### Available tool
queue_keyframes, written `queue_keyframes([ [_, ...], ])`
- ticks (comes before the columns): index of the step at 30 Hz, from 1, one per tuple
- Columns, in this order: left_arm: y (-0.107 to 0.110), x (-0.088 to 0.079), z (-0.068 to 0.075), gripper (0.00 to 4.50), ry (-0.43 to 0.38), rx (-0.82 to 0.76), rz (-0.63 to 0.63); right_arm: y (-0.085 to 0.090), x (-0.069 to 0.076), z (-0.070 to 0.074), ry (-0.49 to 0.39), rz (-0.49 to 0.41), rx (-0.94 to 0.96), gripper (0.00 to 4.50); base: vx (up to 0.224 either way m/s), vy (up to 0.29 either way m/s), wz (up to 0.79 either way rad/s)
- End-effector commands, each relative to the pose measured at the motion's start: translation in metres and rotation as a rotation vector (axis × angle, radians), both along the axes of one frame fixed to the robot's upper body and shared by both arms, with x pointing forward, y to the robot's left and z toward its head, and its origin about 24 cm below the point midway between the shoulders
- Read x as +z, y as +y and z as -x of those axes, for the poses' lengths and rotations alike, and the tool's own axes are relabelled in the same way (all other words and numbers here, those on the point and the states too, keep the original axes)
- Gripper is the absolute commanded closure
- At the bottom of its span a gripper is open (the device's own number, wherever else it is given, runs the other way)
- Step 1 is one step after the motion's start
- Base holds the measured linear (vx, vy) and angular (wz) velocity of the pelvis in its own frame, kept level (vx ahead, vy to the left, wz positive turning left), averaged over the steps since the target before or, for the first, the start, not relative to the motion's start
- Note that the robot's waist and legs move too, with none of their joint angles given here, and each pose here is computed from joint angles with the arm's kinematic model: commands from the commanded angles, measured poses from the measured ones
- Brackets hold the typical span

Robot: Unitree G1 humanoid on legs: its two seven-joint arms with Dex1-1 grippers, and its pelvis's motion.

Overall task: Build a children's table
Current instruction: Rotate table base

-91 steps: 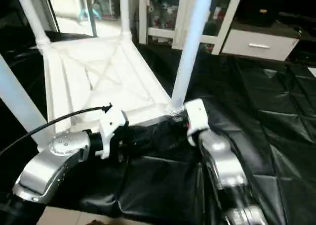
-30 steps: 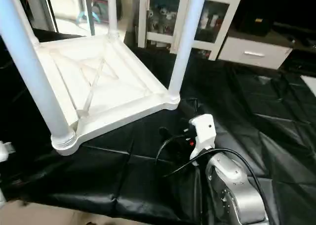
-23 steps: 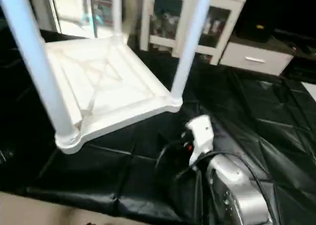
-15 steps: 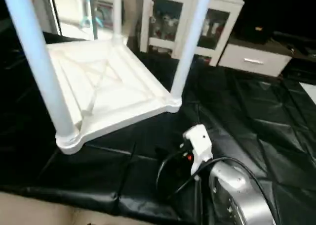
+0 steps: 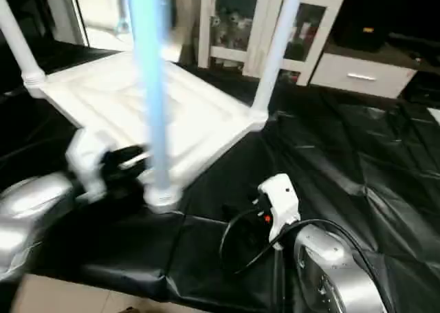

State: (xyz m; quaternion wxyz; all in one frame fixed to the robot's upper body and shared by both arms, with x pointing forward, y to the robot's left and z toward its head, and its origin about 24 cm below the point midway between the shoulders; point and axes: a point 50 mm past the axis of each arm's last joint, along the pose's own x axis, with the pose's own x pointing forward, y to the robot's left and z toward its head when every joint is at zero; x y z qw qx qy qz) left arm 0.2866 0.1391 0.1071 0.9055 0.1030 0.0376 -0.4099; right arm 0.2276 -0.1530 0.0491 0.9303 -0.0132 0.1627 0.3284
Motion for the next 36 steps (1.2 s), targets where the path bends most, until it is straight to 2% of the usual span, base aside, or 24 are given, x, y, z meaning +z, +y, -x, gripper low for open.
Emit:
queue_keyframes([
  [1,-0.026,0.0,-0.004,2.82,-0.028,-0.092,-0.017,-0.006,0.003,-0.002,-0.008,0.027,-0.019,0.69,0.0,0.0,0.0],
  [3,-0.044,0.001,-0.009,2.82,-0.039,-0.141,-0.014,-0.006,0.003,-0.002,-0.011,0.029,-0.016,0.69,0.0,0.0,0.0],
  [4,-0.066,0.002,-0.012,2.82,-0.05,-0.198,-0.01,-0.006,0.004,-0.002,-0.014,0.032,-0.015,0.69,0.0,0.0,0.0],
  [5,-0.072,0.002,-0.012,2.82,-0.053,-0.213,-0.01,-0.006,0.004,-0.002,-0.015,0.033,-0.015,0.69,0.0,0.0,0.0],
  [7,-0.102,0.003,-0.013,2.82,-0.067,-0.277,0.006,-0.007,0.005,-0.004,-0.02,0.034,-0.02,0.69,0.0,0.0,0.0],
  [8,-0.102,0.003,-0.013,2.82,-0.067,-0.277,0.006,-0.007,0.005,-0.004,-0.02,0.034,-0.02,0.69,0.0,0.0,0.0],
  [9,-0.114,0.003,-0.016,2.82,-0.069,-0.275,0.033,-0.007,0.005,-0.004,-0.02,0.035,-0.021,0.69,0.0,0.0,0.0],
  [12,-0.127,0.004,-0.025,2.82,-0.094,-0.225,0.067,-0.007,0.006,-0.003,-0.023,0.038,-0.02,0.69,0.0,0.0,0.0],
  [17,-0.113,0.004,-0.036,2.82,-0.108,-0.171,0.053,-0.008,0.006,-0.002,-0.029,0.046,-0.024,0.69,0.0,0.0,0.0],
  [21,-0.079,-0.004,-0.043,2.82,-0.096,-0.179,-0.021,-0.01,0.005,0.0,-0.024,0.049,-0.027,0.69,0.0,0.0,0.0],
  [23,-0.073,-0.006,-0.044,2.82,-0.09,-0.19,-0.037,-0.01,0.005,0.0,-0.024,0.049,-0.028,0.69,0.0,0.0,0.0],
  [24,-0.06,-0.01,-0.043,2.82,-0.04,-0.255,-0.056,-0.009,0.005,0.0,-0.023,0.047,-0.027,0.69,0.0,0.0,0.0],
  [25,-0.054,-0.011,-0.042,2.63,-0.012,-0.295,-0.064,-0.009,0.005,0.0,-0.023,0.046,-0.027,0.69,0.0,0.0,0.0],
  [28,-0.042,-0.014,-0.035,2.43,0.051,-0.42,-0.121,-0.009,0.005,0.0,-0.022,0.043,-0.022,0.69,0.0,0.0,0.0],
  [35,-0.041,-0.024,-0.032,1.92,0.123,-0.622,-0.274,-0.012,0.007,0.003,-0.014,0.05,0.048,0.69,0.0,0.0,0.0],
  [36,-0.041,-0.024,-0.032,1.71,0.123,-0.622,-0.275,-0.012,0.007,0.003,-0.014,0.05,0.049,0.69,0.0,0.0,0.0],
])
